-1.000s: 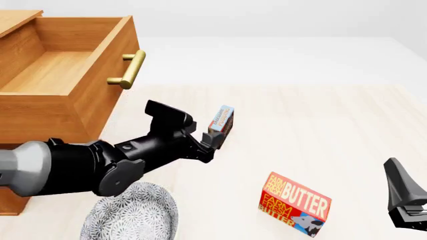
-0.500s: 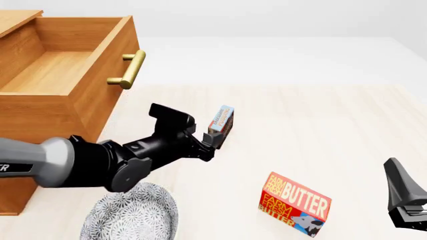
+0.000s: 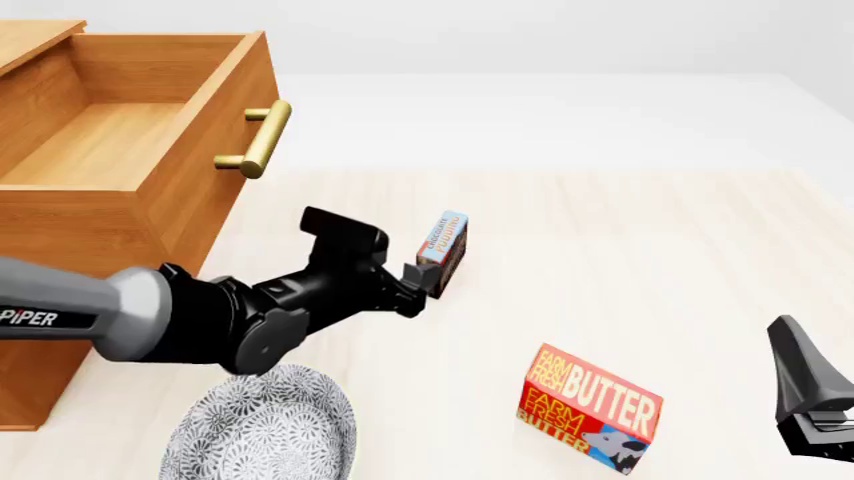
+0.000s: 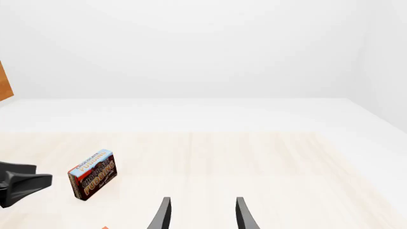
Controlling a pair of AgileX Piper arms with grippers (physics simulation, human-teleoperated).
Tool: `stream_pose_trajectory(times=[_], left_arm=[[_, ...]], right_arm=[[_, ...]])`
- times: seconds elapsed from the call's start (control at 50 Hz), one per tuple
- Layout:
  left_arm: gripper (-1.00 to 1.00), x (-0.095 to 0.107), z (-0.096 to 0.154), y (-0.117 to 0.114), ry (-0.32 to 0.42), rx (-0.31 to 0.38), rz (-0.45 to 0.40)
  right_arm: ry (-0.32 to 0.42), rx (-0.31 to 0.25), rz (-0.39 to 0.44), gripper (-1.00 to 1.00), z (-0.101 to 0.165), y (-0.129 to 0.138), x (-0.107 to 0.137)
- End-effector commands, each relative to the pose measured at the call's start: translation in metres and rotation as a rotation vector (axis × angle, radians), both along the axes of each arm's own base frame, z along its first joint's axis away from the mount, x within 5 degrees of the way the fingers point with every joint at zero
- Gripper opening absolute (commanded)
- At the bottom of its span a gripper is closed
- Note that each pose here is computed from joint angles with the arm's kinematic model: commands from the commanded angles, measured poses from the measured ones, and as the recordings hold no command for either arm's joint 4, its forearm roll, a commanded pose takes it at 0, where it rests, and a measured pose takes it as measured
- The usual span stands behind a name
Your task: Put the chocolate pudding in the top drawer of the cabinet and close it.
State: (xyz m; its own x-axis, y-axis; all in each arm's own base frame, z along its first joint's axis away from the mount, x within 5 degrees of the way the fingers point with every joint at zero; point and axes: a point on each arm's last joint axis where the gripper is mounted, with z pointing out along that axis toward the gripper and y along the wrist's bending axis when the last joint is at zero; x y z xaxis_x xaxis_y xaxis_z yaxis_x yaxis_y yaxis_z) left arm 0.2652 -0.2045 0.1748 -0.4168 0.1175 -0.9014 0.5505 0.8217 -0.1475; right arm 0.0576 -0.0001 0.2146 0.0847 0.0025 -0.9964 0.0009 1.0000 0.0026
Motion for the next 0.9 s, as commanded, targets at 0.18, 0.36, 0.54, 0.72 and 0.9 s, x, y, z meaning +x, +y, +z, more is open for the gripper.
stream_pose_trajectory(times=[0.18, 0.36, 0.54, 0.72, 0.9], left_arm=[[1.0, 0.011, 0.0, -0.008, -0.007, 0.024, -0.009], [1.0, 0.015, -0.001, -0.01, -0.01, 0.028, -0.009], [1.0, 0.021, -0.006, -0.011, -0.006, 0.036, -0.002], [1.0, 0.026, -0.009, -0.013, -0.002, 0.034, 0.003], [1.0, 0.031, -0.011, -0.015, -0.003, 0.036, 0.006]], right_arm=[[0.0, 0.0, 0.0, 1.0, 0.0, 0.0, 0.0], [0.0, 0.0, 0.0, 1.0, 0.0, 0.0, 0.0], [0.0, 0.0, 0.0, 1.0, 0.0, 0.0, 0.0], [0.0, 0.0, 0.0, 1.0, 0.0, 0.0, 0.0], [0.0, 0.0, 0.0, 1.0, 0.0, 0.0, 0.0]])
